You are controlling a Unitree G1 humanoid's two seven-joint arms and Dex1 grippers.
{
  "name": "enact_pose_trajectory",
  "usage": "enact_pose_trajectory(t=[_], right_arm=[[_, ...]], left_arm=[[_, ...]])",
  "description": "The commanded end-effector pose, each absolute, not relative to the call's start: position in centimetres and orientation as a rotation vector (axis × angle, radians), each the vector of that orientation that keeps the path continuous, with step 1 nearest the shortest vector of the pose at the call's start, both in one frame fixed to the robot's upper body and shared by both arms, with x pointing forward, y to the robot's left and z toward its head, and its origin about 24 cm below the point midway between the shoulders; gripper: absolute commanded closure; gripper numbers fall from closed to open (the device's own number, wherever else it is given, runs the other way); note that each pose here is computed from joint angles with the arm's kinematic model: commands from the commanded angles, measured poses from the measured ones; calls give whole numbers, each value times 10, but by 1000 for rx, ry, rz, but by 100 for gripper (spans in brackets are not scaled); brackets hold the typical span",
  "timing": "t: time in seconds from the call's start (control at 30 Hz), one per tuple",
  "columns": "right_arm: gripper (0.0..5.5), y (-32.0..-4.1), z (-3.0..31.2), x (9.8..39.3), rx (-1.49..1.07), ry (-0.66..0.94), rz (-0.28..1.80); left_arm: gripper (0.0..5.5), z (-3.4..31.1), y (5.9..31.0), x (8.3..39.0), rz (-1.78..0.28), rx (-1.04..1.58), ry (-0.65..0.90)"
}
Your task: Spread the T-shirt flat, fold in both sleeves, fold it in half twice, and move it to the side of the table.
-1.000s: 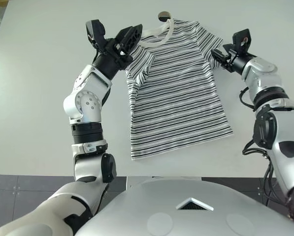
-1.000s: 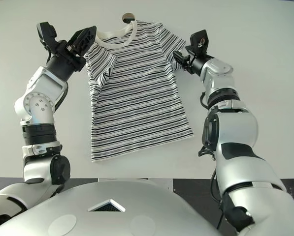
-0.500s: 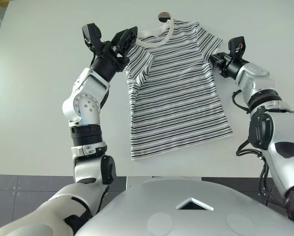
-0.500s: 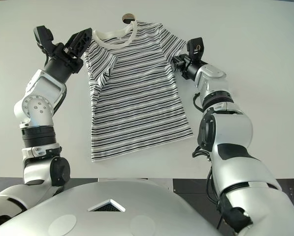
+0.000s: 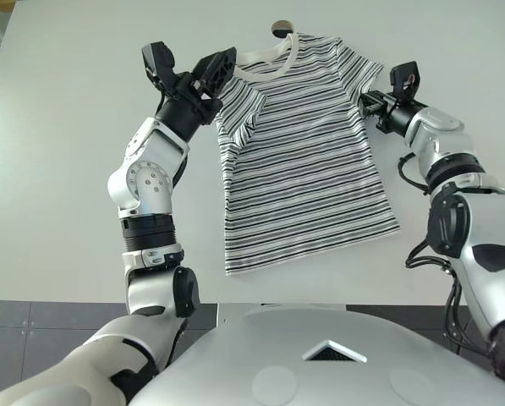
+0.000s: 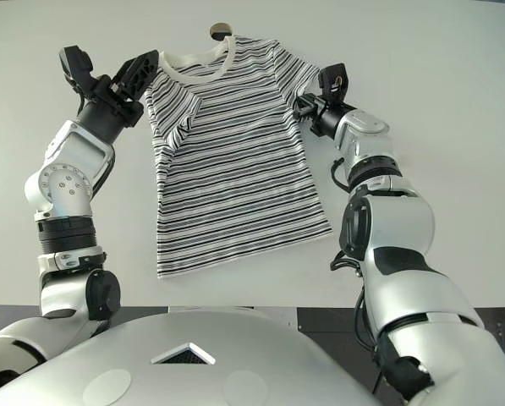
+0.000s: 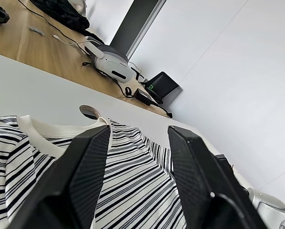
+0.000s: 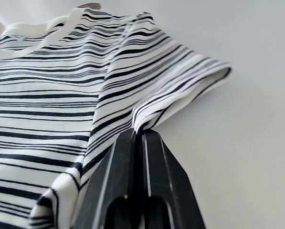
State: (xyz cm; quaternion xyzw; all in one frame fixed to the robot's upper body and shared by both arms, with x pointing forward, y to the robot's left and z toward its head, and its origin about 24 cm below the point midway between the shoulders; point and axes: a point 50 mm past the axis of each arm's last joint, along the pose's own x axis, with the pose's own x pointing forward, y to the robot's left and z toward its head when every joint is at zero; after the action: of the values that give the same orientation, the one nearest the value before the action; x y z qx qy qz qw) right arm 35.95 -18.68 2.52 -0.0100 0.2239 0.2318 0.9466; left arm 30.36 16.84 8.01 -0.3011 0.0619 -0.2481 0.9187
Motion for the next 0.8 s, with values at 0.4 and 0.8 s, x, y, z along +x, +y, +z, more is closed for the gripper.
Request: enact_pose_trajectory(t=[0.4,0.8], right_arm=[[536,-154,39,360,-438,241,649],[536,-198,44,362,-449,279,480]], left_arm=[[323,81,168,305,-502,-617,132],[323,81,167,306,-501,-620,132]])
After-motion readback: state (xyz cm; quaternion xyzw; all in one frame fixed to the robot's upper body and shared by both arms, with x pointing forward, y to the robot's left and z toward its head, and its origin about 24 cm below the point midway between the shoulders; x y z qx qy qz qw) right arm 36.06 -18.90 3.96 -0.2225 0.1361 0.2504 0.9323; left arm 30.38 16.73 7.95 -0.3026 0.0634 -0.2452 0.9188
